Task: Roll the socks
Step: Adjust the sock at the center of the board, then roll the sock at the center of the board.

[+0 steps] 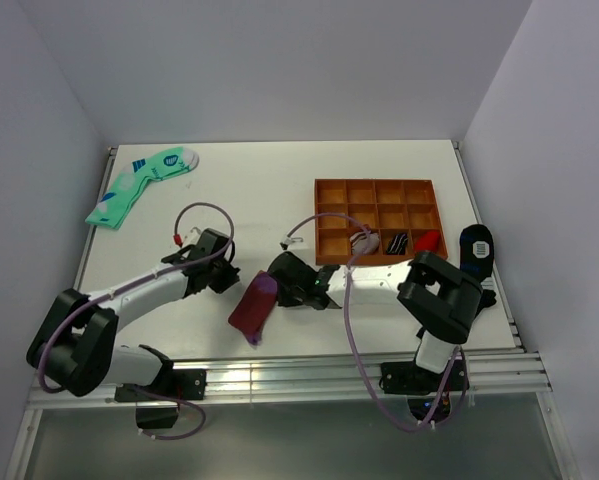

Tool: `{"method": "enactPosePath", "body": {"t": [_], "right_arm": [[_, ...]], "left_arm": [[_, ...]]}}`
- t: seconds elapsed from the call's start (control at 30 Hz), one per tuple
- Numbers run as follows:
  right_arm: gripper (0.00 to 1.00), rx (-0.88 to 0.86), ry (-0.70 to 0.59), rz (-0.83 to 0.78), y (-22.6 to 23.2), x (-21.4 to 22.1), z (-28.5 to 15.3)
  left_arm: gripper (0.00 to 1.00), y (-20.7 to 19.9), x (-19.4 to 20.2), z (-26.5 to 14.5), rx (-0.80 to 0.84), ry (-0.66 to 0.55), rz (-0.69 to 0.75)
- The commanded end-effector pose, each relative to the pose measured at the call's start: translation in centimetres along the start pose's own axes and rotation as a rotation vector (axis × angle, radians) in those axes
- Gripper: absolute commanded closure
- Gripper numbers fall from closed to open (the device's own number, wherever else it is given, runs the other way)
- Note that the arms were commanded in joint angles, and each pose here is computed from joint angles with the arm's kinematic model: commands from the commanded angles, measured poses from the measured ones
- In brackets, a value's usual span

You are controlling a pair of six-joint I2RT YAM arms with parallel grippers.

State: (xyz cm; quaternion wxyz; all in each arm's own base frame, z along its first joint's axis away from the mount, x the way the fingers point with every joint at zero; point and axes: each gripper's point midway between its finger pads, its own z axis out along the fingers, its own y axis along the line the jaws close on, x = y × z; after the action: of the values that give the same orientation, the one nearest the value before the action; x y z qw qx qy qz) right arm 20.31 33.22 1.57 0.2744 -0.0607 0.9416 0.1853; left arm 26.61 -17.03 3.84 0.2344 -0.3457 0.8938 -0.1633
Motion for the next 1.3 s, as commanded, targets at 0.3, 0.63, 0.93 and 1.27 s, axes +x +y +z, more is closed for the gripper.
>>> {"method": "enactPosePath", "body": {"t": [0.3,0.63,0.93,1.27], "right_arm": [[0.72,0.117,0.035,-0.072,0.0,-2.6,2.7],[0.71,0.059,0.023,-0.103,1.6,-4.1,3.8],[0.71,0.133,-0.032,-0.037,-2.5,-4.4,2.1],[0.71,-0.146,-0.185,0.028,0.4,-7.2,-3.9]], "left_arm": [[1.00,6.1,2.8,-0.4,-0.071,0.024,-0.028],[1.00,4.0,4.3,-0.3,-0.013,0.069,0.005],[1.00,4.8,1.7,-1.6,-0.030,-0.034,0.025],[0.91,-4.1,-1.5,-8.0,0.384,-0.144,0.145]]}}
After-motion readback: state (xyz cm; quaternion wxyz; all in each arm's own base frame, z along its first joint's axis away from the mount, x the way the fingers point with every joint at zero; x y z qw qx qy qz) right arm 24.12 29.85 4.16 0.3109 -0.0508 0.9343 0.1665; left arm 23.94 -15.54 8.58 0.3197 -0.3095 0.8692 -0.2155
